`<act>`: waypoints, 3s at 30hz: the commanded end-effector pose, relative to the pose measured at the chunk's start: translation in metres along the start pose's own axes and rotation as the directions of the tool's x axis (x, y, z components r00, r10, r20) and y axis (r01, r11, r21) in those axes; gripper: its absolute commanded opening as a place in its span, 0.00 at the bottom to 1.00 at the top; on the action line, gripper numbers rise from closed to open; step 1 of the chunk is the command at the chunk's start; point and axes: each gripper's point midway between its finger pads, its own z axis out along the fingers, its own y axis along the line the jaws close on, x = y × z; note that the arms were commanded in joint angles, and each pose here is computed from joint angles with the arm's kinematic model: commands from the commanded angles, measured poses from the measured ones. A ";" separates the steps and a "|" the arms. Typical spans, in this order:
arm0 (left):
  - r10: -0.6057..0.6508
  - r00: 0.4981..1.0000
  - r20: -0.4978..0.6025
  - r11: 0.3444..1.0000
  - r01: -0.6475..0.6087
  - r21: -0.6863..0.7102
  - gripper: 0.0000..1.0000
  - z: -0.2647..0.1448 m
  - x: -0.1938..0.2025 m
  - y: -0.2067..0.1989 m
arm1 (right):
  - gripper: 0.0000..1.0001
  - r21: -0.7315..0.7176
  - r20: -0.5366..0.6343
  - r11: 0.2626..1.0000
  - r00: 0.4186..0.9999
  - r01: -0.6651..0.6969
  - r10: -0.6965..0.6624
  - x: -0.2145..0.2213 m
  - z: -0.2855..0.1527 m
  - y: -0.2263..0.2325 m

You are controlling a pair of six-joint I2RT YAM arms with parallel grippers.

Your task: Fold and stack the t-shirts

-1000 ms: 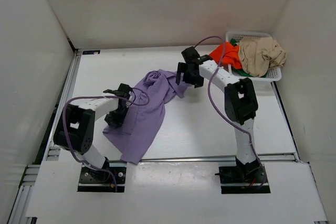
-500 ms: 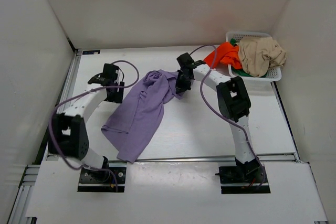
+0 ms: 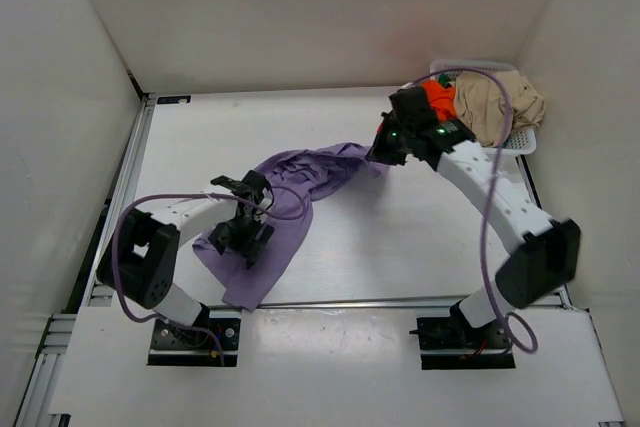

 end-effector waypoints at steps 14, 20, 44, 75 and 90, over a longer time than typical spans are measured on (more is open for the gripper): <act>0.135 0.990 -0.049 0.980 -0.140 -0.141 0.30 0.021 0.012 -0.001 | 0.00 -0.020 0.415 0.968 0.879 -0.249 0.235 -0.158 -0.068 -0.001; 0.146 0.988 0.056 0.969 -0.131 -0.207 0.10 0.001 0.003 0.007 | 0.74 0.076 0.192 0.978 0.966 -0.194 0.176 -0.193 0.048 -0.036; -0.021 0.999 0.034 0.993 0.025 -0.119 0.76 0.016 0.057 0.022 | 0.90 -0.097 -0.264 0.906 0.867 0.411 -0.422 0.046 0.132 0.037; -0.247 0.618 0.746 0.733 0.623 -0.274 0.10 -0.218 -0.080 0.181 | 0.00 -0.043 0.489 0.946 0.833 0.321 -0.260 -0.151 -0.140 0.036; -0.171 0.968 0.185 0.948 0.212 -0.238 0.65 0.003 0.071 0.062 | 0.71 0.429 -0.051 0.869 0.954 -0.246 0.295 0.157 -0.026 -0.213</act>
